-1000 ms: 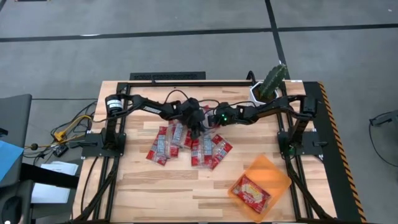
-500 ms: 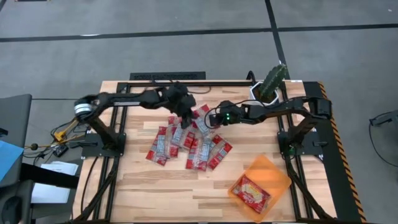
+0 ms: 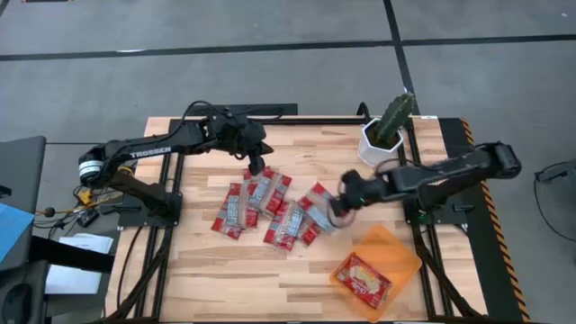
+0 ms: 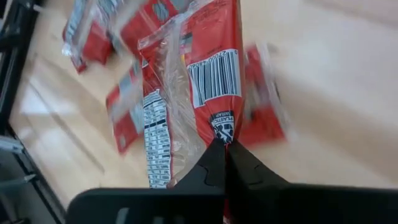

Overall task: Sort popcorn bags into baskets
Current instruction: Put the red popcorn bag into the orange bin

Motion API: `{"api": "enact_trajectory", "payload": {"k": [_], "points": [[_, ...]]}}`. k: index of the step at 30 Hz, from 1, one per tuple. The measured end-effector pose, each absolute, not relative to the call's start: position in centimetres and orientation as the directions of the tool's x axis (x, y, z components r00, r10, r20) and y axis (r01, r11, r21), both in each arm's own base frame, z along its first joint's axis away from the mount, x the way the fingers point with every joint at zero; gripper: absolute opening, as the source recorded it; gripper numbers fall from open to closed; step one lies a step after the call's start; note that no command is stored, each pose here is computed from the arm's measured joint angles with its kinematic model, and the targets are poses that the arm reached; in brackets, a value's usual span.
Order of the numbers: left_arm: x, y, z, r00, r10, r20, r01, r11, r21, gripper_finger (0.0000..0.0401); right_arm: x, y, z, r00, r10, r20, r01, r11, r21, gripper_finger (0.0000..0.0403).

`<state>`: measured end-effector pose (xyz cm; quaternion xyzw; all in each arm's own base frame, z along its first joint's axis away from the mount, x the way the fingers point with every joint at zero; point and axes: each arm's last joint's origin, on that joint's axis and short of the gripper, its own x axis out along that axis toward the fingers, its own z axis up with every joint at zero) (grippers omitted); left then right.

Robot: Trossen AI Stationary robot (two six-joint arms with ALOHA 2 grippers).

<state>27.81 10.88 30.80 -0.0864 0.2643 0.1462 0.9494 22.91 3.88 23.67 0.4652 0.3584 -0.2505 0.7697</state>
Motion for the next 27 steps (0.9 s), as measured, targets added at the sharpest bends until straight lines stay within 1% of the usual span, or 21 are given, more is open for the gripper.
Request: {"api": "enact_trajectory", "payload": {"k": [7, 10, 15, 16, 18, 22, 25, 27], "points": [[27.8, 10.9, 30.7, 0.812, 0.230, -0.537, -0.336, 0.935, -0.109, 0.0000, 17.6, 9.1, 25.3, 0.618, -0.019, -0.786, 0.736, 0.365, 0.570, 0.0006], [27.8, 10.9, 30.7, 0.813, 0.230, -0.535, -0.346, 0.930, -0.126, 0.0000, 15.7, 11.1, 25.1, 0.596, 0.017, -0.802, 0.755, 0.329, 0.568, 0.0012], [27.8, 10.9, 30.7, 0.813, 0.230, -0.534, -0.351, 0.926, -0.136, 0.0000, 13.1, 14.1, 24.4, 0.543, 0.082, -0.836, 0.782, 0.314, 0.539, 0.0006], [27.8, 10.9, 30.7, 0.813, 0.230, -0.535, -0.355, 0.924, -0.143, 0.0000, 12.7, 14.5, 24.2, 0.542, 0.080, -0.837, 0.794, 0.276, 0.541, 0.0006], [27.8, 10.9, 30.7, 0.813, 0.230, -0.534, -0.361, 0.920, -0.154, 0.0000, 11.8, 15.2, 23.9, 0.527, 0.082, -0.846, 0.810, 0.252, 0.529, 0.0007], [27.8, 10.9, 30.7, 0.810, 0.242, -0.535, -0.379, 0.911, -0.163, 0.0000, 10.9, 15.8, 23.7, 0.491, 0.105, -0.865, 0.820, 0.278, 0.500, 0.0013], [27.8, 10.9, 30.7, 0.809, 0.245, -0.535, -0.392, 0.902, -0.180, 0.0000, 10.7, 15.7, 23.6, 0.463, 0.101, -0.880, 0.832, 0.291, 0.472, 0.0010], [27.8, 10.9, 30.7, 0.809, 0.246, -0.535, -0.395, 0.900, -0.183, 0.0000, 10.4, 15.5, 23.4, 0.408, 0.100, -0.907, 0.855, 0.307, 0.419, 0.0008]]}}
